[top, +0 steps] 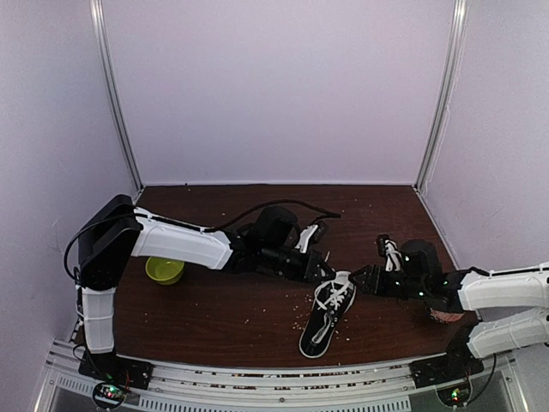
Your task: Tie the shoes
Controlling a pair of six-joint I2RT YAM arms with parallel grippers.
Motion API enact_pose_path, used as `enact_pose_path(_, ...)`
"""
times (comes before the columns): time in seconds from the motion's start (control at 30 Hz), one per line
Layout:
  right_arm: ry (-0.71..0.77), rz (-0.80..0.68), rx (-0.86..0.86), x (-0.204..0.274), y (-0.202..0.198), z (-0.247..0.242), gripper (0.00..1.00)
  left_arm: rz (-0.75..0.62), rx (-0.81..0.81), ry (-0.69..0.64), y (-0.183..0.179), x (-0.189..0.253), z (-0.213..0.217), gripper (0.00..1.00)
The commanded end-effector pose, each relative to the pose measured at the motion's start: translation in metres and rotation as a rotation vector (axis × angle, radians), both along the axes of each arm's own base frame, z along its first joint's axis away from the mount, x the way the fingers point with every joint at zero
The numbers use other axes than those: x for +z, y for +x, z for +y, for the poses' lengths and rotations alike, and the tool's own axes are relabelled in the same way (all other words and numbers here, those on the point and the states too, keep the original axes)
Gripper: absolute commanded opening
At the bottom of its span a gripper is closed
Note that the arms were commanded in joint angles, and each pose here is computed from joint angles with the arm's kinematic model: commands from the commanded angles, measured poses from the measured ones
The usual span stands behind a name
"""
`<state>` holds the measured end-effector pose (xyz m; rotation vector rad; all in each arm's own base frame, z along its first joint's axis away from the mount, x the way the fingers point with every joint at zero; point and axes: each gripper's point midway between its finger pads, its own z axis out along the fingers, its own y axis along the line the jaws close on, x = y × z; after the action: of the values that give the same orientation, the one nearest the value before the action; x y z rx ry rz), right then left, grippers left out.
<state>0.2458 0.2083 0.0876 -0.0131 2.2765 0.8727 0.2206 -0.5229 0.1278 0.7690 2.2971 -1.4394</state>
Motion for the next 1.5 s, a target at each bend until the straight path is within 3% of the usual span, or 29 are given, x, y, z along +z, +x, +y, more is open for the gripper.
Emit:
enact_pose_path(0.0,0.129,-0.044,0.045,0.019,0.004,0.029,0.52,-0.035,0.003,-0.067,0.006,0.029,-0.003,0.0)
enact_pose_path(0.5,0.092,-0.023,0.044,-0.002,0.004,0.033,0.36,-0.036,0.0,-0.056,0.007,0.028,-0.004,0.0)
enact_pose_path(0.63,0.081,-0.014,0.047,-0.009,0.007,0.035,0.23,-0.039,0.001,-0.06,0.008,0.03,-0.005,0.0)
enact_pose_path(0.8,0.022,-0.034,0.01,-0.004,0.008,0.023,0.0,-0.037,0.009,-0.052,0.008,0.027,-0.004,0.0)
enact_pose_path(0.93,-0.034,-0.109,-0.03,0.018,0.0,-0.002,0.0,-0.031,0.014,-0.052,0.009,0.026,-0.004,0.0)
enact_pose_path(1.07,-0.034,-0.167,0.039,0.048,-0.019,-0.008,0.0,-0.016,0.022,-0.042,0.009,0.023,-0.004,0.0)
enact_pose_path(1.3,0.101,-0.218,0.24,0.088,-0.064,0.023,0.0,0.016,0.04,-0.01,0.011,0.018,-0.003,0.0)
enact_pose_path(1.47,0.137,-0.272,0.276,0.109,-0.071,0.047,0.0,0.027,0.042,-0.005,0.01,0.016,-0.002,0.0)
